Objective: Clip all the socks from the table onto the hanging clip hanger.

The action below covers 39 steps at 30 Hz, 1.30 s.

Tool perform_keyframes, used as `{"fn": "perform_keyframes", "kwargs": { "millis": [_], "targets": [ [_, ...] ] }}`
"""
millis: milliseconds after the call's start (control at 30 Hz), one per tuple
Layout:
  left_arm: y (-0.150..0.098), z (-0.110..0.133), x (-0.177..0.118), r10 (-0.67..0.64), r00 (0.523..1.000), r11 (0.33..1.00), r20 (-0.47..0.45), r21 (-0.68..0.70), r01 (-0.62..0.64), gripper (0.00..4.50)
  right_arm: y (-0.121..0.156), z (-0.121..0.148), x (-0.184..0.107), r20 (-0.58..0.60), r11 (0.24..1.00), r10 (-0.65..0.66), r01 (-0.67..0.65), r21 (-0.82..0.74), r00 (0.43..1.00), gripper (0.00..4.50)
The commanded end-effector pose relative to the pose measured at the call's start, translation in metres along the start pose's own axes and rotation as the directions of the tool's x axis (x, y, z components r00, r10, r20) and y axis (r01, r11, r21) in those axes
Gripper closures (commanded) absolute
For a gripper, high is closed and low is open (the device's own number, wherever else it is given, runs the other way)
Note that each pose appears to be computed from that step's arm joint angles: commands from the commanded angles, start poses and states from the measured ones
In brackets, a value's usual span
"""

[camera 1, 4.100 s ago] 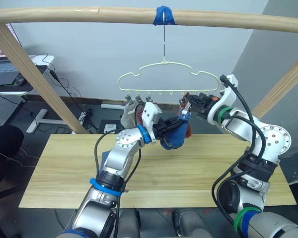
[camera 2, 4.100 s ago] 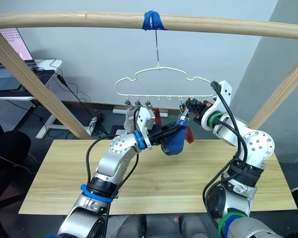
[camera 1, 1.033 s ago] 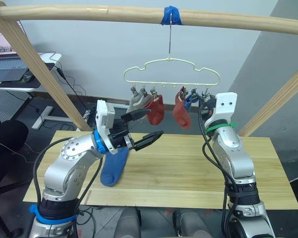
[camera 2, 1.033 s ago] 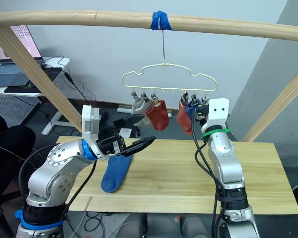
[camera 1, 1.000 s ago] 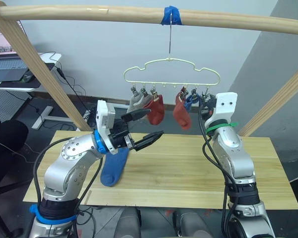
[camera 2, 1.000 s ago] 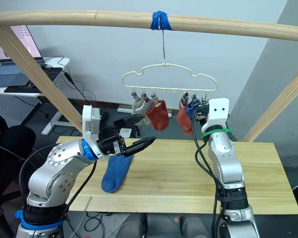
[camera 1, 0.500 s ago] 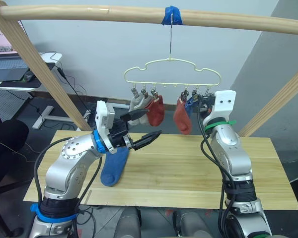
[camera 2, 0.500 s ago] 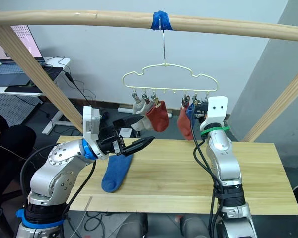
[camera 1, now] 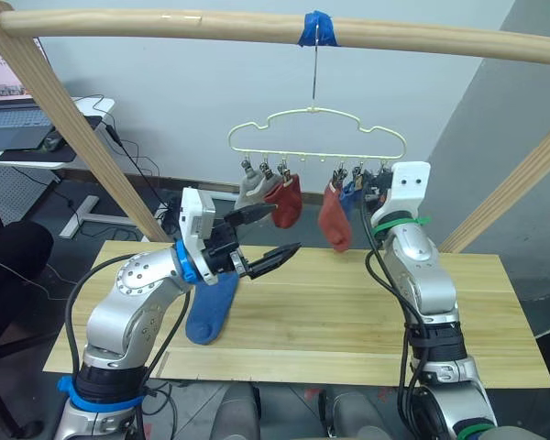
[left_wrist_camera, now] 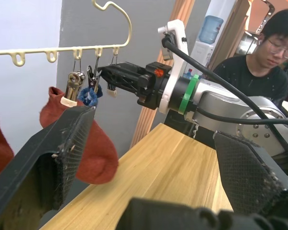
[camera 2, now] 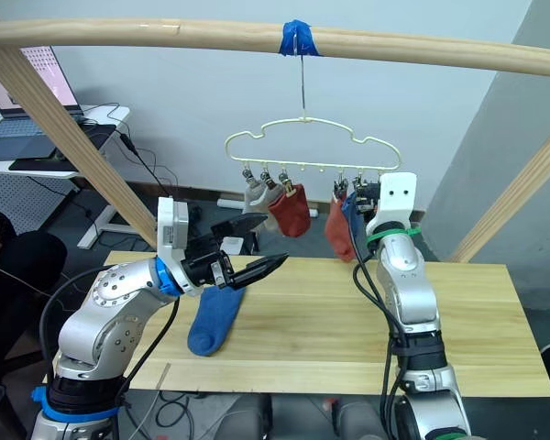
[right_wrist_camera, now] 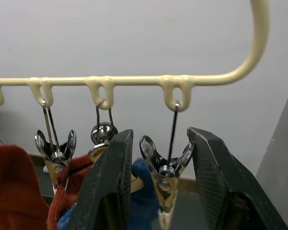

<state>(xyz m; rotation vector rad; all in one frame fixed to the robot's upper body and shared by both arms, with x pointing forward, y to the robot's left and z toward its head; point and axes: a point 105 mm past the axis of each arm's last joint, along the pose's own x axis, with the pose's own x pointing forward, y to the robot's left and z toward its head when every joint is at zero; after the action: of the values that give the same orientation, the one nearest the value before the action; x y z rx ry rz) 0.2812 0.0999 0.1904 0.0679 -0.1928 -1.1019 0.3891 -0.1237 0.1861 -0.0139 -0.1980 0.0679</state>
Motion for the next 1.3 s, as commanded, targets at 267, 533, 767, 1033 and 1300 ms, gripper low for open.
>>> {"fn": "perform_keyframes", "kwargs": {
  "millis": [267,533,767,1033,1300],
  "targets": [
    [-0.001,0.01,0.003,-0.006,1.0,0.999,0.027,0.051,0.005,0.0,0.001,0.016,0.004,0.061,1.0,-0.008,0.007,0.028,0.998,2.64],
    [-0.002,0.01,0.005,-0.004,1.0,0.999,0.029,0.051,0.003,0.0,0.0,0.017,0.005,0.065,0.999,-0.012,0.01,0.036,0.998,3.51],
    [-0.005,0.004,0.005,0.004,1.0,0.999,0.019,0.038,-0.004,0.0,-0.009,0.018,0.002,0.063,1.0,-0.001,0.0,0.018,0.998,4.47],
    [0.038,-0.075,-0.047,0.317,0.908,0.941,-0.275,-0.027,-0.337,0.0,-0.006,0.017,-0.006,-0.106,0.96,0.278,-0.281,-0.015,0.955,4.47],
    [0.059,-0.166,-0.108,0.444,0.68,0.865,-0.584,0.08,-0.496,0.0,-0.01,0.028,-0.013,-0.168,0.928,0.359,-0.37,-0.039,0.918,4.47]
  ]
}}
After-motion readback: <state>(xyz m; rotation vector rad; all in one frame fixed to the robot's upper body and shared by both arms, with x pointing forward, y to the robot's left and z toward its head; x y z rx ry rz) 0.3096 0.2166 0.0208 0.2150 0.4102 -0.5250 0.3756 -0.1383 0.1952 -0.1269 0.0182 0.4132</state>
